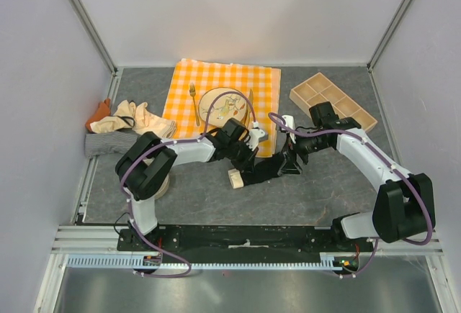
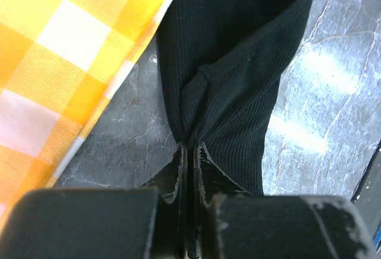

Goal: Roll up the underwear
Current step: Fold the underwear at the center of the board, then roll the underwear to the center of the board.

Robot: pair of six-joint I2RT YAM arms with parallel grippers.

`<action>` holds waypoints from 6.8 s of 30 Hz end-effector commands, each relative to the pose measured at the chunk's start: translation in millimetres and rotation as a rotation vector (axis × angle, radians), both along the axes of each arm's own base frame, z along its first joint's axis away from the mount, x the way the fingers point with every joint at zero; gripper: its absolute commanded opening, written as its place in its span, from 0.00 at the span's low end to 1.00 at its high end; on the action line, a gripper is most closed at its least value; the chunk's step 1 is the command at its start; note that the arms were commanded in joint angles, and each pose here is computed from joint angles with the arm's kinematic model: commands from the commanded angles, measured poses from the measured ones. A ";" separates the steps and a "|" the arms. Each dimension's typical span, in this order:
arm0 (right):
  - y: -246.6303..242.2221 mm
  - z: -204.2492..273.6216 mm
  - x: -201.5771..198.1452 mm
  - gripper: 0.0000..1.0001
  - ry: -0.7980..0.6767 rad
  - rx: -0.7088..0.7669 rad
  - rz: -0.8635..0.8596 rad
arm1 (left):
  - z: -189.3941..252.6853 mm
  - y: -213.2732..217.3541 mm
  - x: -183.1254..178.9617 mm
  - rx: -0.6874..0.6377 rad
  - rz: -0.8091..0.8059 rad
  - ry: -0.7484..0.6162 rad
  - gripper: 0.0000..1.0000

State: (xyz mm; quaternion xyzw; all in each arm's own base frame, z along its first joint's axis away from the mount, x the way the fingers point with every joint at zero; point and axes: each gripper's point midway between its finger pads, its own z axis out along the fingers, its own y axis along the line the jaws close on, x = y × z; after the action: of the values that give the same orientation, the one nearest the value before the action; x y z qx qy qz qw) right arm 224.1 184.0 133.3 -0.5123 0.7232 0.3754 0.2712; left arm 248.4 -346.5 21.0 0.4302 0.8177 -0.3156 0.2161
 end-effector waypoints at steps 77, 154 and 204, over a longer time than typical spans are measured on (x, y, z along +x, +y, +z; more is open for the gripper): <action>92.6 -137.2 -115.7 0.20 -0.382 -0.453 0.735 | 2.7 137.4 -63.9 -0.654 1.565 0.537 0.36; 66.9 -130.9 -104.7 0.26 0.566 -0.418 0.547 | 14.4 -20.0 -152.1 -0.045 -0.159 -0.663 0.14; 58.9 -126.5 -81.9 0.55 -0.630 -0.409 0.770 | -46.8 39.3 -109.0 -0.211 0.440 0.625 0.06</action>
State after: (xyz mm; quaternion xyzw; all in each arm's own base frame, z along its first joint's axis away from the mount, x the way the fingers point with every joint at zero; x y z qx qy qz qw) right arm 137.6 256.5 25.8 -0.8593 0.4217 0.1605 0.2409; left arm 136.7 -334.2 21.9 0.1720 0.8131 -0.5511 0.0747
